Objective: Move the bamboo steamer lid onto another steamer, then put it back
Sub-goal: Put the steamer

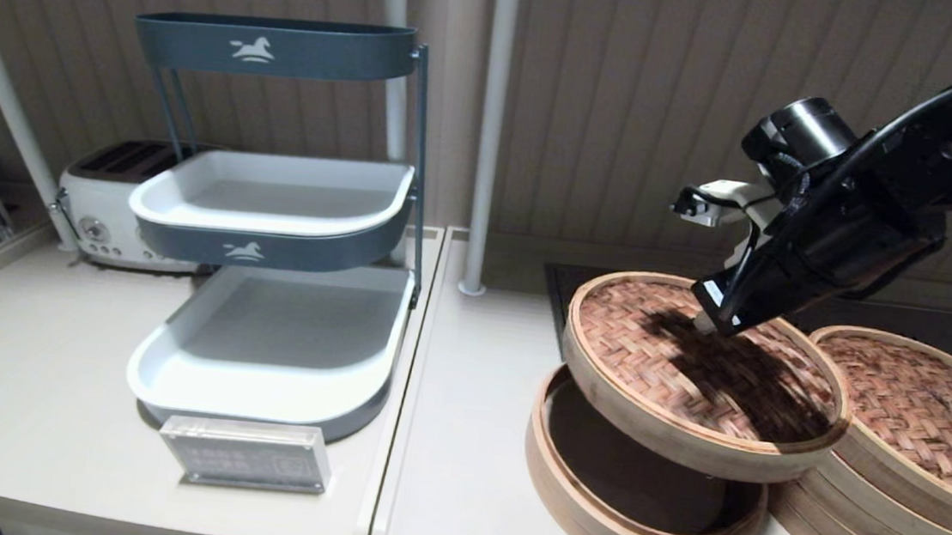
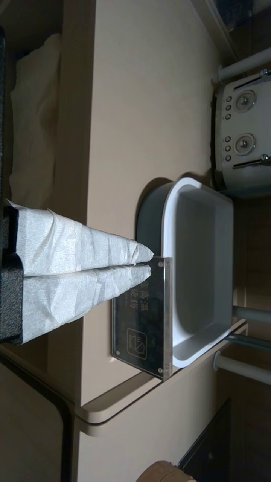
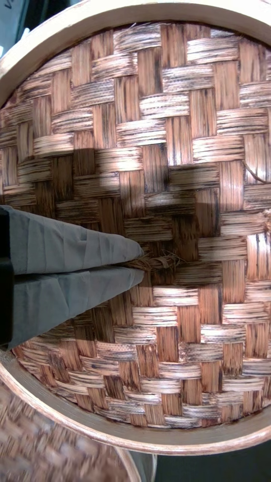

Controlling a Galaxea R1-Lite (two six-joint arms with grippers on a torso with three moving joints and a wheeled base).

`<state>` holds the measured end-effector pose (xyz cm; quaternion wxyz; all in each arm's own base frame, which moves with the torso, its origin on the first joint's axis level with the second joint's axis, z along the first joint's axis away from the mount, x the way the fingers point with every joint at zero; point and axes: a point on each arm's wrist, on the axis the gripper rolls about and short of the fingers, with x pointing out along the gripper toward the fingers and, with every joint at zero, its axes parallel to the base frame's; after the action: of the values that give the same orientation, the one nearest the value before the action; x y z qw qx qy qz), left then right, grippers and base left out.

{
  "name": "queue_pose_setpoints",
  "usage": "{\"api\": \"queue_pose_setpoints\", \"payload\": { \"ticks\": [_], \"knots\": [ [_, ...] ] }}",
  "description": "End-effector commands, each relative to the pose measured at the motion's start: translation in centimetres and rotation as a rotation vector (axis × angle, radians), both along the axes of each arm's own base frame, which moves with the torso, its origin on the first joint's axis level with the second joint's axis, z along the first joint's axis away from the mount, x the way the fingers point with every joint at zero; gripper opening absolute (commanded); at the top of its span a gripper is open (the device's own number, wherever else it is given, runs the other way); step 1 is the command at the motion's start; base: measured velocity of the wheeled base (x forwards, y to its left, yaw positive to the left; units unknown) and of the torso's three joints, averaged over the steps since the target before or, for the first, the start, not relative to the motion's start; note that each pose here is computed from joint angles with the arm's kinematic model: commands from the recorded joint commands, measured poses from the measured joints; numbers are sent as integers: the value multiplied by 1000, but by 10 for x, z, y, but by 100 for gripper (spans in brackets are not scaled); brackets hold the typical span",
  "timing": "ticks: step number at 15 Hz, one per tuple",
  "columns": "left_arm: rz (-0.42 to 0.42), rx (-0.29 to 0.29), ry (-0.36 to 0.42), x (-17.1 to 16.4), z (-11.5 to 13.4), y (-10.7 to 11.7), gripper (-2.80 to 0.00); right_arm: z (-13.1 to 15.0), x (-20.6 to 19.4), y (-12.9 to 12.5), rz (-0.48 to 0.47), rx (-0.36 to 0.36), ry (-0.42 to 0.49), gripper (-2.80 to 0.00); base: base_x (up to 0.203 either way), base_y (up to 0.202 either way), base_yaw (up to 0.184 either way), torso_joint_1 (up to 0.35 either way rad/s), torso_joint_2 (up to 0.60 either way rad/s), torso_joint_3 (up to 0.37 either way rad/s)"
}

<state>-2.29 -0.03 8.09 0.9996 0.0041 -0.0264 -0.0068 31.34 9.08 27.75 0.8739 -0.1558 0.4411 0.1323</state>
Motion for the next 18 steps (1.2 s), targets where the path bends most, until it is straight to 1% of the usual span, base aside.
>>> {"api": "queue_pose_setpoints", "payload": {
  "ticks": [1,3,8,11,14,18],
  "knots": [
    [0,0,25,2,-8,0,-280,10,-1,-1,-1,4,-30,-280,0,0,0,0,0,0],
    [0,0,25,2,-8,0,-280,12,-2,-4,-10,-29,-43,-280,0,0,0,0,0,0],
    [-1,0,25,2,-8,0,-280,19,-5,-19,-53,-26,-60,-280,0,0,0,0,0,0],
    [0,0,25,2,-8,0,-280,25,-11,-23,-61,-25,-72,-280,0,0,0,0,0,0],
    [0,0,25,2,-8,0,-280,30,-17,-38,-101,-30,-75,-280,0,0,0,0,0,0],
    [0,0,25,2,-8,0,-280,31,-18,-65,-173,-45,-68,-280,0,0,0,0,0,0]
  ]
}}
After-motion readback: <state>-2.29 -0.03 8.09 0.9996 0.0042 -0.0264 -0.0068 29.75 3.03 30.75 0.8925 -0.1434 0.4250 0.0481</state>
